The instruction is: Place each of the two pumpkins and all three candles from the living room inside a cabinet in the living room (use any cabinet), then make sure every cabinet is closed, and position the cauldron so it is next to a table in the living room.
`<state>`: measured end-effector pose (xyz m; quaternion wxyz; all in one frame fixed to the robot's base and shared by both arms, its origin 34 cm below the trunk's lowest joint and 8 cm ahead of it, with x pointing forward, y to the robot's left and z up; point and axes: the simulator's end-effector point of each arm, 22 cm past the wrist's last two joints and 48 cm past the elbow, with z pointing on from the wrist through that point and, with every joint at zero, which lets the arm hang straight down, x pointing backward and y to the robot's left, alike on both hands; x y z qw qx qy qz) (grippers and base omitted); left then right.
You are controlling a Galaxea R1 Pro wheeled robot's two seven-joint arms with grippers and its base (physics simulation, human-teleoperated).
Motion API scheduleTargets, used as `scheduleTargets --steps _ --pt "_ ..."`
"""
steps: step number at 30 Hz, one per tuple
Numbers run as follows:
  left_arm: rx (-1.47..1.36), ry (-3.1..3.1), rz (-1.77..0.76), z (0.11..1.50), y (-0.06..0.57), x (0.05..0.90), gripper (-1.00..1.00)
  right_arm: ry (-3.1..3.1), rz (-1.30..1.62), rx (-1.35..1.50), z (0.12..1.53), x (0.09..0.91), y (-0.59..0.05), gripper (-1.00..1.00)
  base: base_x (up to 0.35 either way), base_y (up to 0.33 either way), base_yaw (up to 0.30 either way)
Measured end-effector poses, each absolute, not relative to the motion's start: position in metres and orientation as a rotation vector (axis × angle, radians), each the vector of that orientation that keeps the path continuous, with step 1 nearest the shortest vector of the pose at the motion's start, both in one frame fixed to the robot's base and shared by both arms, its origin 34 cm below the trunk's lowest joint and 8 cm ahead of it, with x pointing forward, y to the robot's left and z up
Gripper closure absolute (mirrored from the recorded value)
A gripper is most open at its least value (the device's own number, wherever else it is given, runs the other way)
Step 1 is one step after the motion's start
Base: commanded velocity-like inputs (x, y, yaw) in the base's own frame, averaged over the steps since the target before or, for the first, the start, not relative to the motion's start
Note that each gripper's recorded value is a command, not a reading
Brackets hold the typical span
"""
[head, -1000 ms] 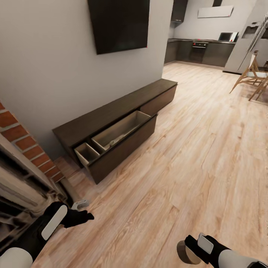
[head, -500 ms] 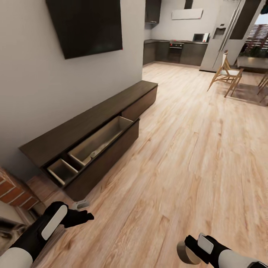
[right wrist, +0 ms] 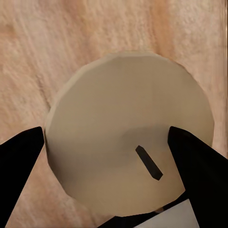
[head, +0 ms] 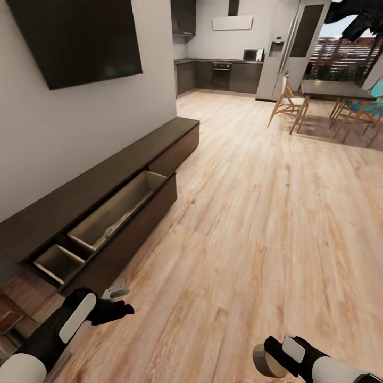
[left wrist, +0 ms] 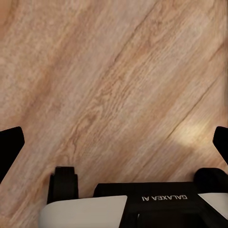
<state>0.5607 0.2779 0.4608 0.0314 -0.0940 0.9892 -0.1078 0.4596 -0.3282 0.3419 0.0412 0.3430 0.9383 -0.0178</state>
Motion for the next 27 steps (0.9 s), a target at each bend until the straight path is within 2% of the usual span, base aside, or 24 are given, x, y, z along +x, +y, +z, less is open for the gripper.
scheduleTargets --steps 27 --pt "-0.285 3.033 -0.336 0.467 0.277 0.564 -1.00 2.835 -0.059 1.041 0.348 0.470 -0.332 1.00 0.000 0.000 -0.282"
